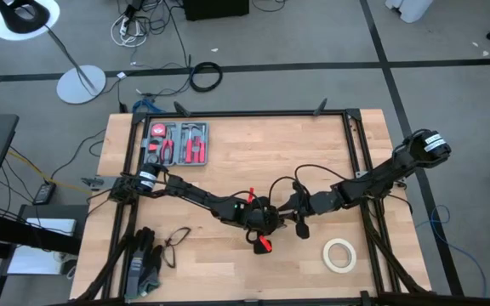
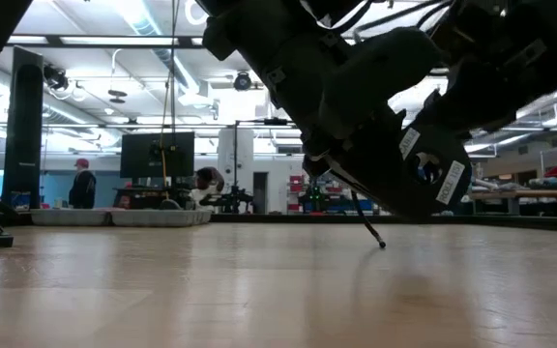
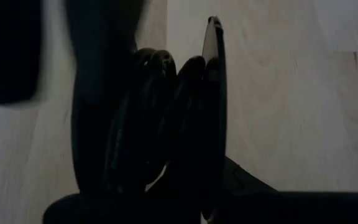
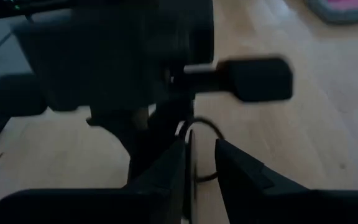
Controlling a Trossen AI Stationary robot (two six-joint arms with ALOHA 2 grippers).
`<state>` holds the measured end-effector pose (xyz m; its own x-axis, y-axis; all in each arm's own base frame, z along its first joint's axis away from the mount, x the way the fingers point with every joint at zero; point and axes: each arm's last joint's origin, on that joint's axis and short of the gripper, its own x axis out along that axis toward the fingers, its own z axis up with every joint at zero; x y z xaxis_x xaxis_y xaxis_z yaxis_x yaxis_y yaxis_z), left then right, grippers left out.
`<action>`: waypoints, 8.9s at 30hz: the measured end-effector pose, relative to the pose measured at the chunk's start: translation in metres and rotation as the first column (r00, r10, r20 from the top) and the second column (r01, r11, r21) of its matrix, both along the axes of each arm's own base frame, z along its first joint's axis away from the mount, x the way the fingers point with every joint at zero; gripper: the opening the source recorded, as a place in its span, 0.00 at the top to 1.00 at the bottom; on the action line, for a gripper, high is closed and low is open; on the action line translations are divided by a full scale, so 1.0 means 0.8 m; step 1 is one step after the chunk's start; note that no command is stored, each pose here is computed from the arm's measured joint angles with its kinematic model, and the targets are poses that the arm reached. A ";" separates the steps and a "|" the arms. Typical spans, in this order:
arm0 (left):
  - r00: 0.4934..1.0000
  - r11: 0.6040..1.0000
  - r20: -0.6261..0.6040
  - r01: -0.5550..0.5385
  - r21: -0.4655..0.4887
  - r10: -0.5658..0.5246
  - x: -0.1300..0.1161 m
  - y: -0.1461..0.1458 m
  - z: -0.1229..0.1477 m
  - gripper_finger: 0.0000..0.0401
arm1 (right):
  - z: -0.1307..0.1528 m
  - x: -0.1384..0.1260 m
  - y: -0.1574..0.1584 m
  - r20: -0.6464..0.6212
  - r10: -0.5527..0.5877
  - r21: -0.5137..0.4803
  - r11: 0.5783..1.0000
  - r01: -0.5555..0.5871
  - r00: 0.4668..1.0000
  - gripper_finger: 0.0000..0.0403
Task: Coil cords
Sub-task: Coil the black wire onto the spool
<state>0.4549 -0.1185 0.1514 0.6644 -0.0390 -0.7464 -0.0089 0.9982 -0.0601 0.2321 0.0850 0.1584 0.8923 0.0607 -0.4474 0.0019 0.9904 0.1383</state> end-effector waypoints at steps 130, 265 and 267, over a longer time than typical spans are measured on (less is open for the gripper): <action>0.993 0.995 -0.093 -0.064 0.076 0.070 -0.028 -0.023 0.004 0.87 | -0.013 0.009 0.026 0.116 -0.070 0.028 0.997 0.067 0.991 1.00; 0.962 0.784 0.258 -0.087 0.615 -0.095 -0.037 -0.023 0.128 0.75 | 0.071 -0.064 -0.022 0.057 -0.217 0.258 0.946 0.195 0.975 1.00; 0.964 0.755 0.235 -0.064 0.653 -0.121 -0.035 -0.015 0.128 0.71 | 0.070 -0.063 -0.020 0.046 -0.190 0.266 0.949 0.172 0.981 1.00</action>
